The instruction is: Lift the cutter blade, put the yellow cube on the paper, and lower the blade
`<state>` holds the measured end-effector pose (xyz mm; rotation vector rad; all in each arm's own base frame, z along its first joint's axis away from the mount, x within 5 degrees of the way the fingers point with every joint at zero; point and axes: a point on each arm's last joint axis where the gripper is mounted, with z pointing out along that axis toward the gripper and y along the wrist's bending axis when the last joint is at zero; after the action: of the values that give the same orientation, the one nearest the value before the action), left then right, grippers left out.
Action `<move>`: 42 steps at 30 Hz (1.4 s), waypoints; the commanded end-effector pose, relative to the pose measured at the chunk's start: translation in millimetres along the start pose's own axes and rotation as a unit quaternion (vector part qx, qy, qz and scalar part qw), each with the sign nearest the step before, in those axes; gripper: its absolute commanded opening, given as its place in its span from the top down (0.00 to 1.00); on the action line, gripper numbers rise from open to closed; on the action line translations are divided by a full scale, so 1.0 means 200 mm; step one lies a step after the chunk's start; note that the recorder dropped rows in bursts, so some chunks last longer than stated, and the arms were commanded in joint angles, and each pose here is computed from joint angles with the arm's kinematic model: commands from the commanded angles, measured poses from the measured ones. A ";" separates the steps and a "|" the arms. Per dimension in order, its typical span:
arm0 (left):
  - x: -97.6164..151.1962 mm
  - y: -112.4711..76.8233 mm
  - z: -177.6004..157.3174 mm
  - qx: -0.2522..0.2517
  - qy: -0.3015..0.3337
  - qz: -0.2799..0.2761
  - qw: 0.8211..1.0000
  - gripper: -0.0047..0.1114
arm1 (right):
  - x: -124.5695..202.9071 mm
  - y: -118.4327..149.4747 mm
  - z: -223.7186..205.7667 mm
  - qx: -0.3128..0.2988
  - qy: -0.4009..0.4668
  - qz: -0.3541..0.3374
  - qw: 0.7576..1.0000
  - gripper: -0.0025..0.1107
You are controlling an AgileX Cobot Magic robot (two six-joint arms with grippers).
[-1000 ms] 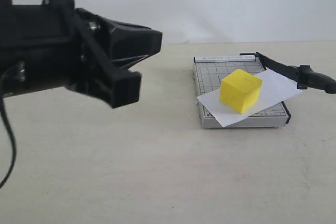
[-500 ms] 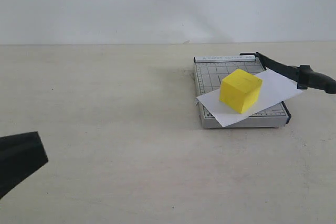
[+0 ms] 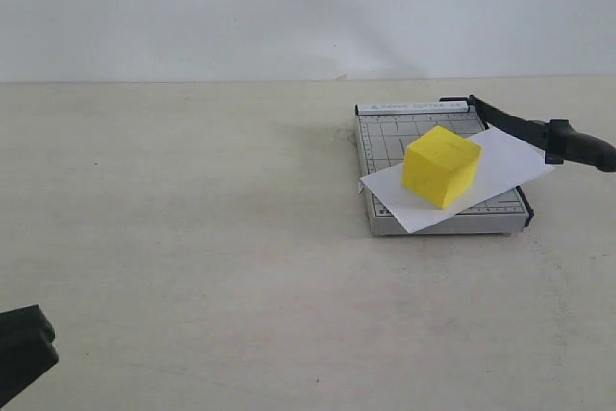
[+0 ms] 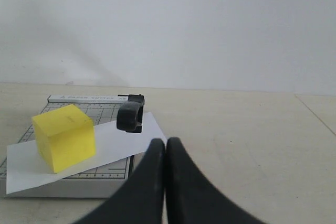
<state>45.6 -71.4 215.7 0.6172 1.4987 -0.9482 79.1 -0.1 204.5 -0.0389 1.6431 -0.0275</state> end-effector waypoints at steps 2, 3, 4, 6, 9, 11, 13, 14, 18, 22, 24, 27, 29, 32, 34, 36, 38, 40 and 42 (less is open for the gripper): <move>-0.03 -0.01 -0.03 0.007 -0.041 0.009 0.999 0.85 | -0.01 0.00 0.00 0.003 -0.007 0.000 1.000 0.98; -0.04 -0.01 -0.04 0.002 -0.050 0.010 0.999 0.85 | -0.01 0.00 0.00 0.003 -0.007 0.000 1.000 0.98; -0.04 0.00 -0.05 -0.005 -0.062 0.012 0.998 0.85 | -0.01 0.00 0.00 0.003 -0.007 0.000 1.000 0.98; -0.06 0.01 -0.07 -0.023 -0.086 0.018 0.996 0.85 | -0.01 0.00 0.00 0.003 -0.007 0.000 1.000 0.98; -0.08 0.02 -0.10 -0.058 -0.116 0.027 0.991 0.85 | -0.01 0.00 0.00 0.002 -0.005 0.000 1.000 0.98; -0.09 0.04 -0.11 -0.086 -0.131 0.033 0.987 0.85 | -0.01 0.00 0.00 0.002 -0.005 0.000 1.000 0.98; -0.10 0.06 -0.12 -0.118 -0.141 0.039 0.982 0.85 | -0.01 0.00 0.00 0.002 -0.005 0.000 1.000 0.98; -0.10 0.07 -0.12 -0.136 -0.144 0.042 0.979 0.85 | -0.01 0.00 0.00 0.002 -0.005 0.000 1.000 0.98; -0.11 0.11 -0.13 -0.204 -0.155 0.052 0.965 0.85 | -0.01 0.00 0.00 0.002 -0.005 0.000 1.000 0.98; -0.12 0.13 -0.15 -0.247 -0.163 0.058 0.954 0.85 | -0.01 0.00 0.00 0.002 -0.005 0.000 1.000 0.98; -0.12 0.14 -0.16 -0.265 -0.173 0.064 0.947 0.85 | -0.01 0.00 0.00 0.002 -0.006 0.001 1.000 0.98; -0.14 0.13 -0.19 -0.287 -0.197 0.078 0.934 0.85 | -0.01 0.00 0.00 0.003 -0.007 0.034 0.999 0.98; -0.14 0.12 -0.21 -0.298 -0.214 0.089 0.926 0.85 | -0.01 0.00 0.00 0.002 -0.007 0.053 0.999 0.98; -0.15 0.12 -0.21 -0.307 -0.218 0.092 0.922 0.85 | -0.02 -0.01 0.00 0.008 -0.020 0.078 0.997 0.98; -0.15 0.12 -0.21 -0.308 -0.218 0.092 0.922 0.85 | -0.03 -0.01 0.00 0.011 -0.030 0.130 0.991 0.98; -0.15 0.12 -0.21 -0.308 -0.218 0.092 0.922 0.85 | -0.03 -0.01 0.00 0.010 -0.033 0.177 0.984 0.98; -0.15 0.12 -0.21 -0.308 -0.218 0.092 0.922 0.85 | -0.03 -0.01 0.00 0.009 -0.033 0.210 0.977 0.98; -0.15 0.12 -0.21 -0.307 -0.219 0.093 0.922 0.85 | -0.03 -0.01 0.00 0.009 -0.034 0.210 0.977 0.98; -0.15 0.12 -0.21 -0.307 -0.219 0.093 0.922 0.85 | -0.03 -0.01 0.00 0.009 -0.032 0.209 0.977 0.98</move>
<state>47.9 -18.3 238.5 0.0691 1.2175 -0.3879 79.3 -2.3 208.7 0.3030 1.5753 0.2675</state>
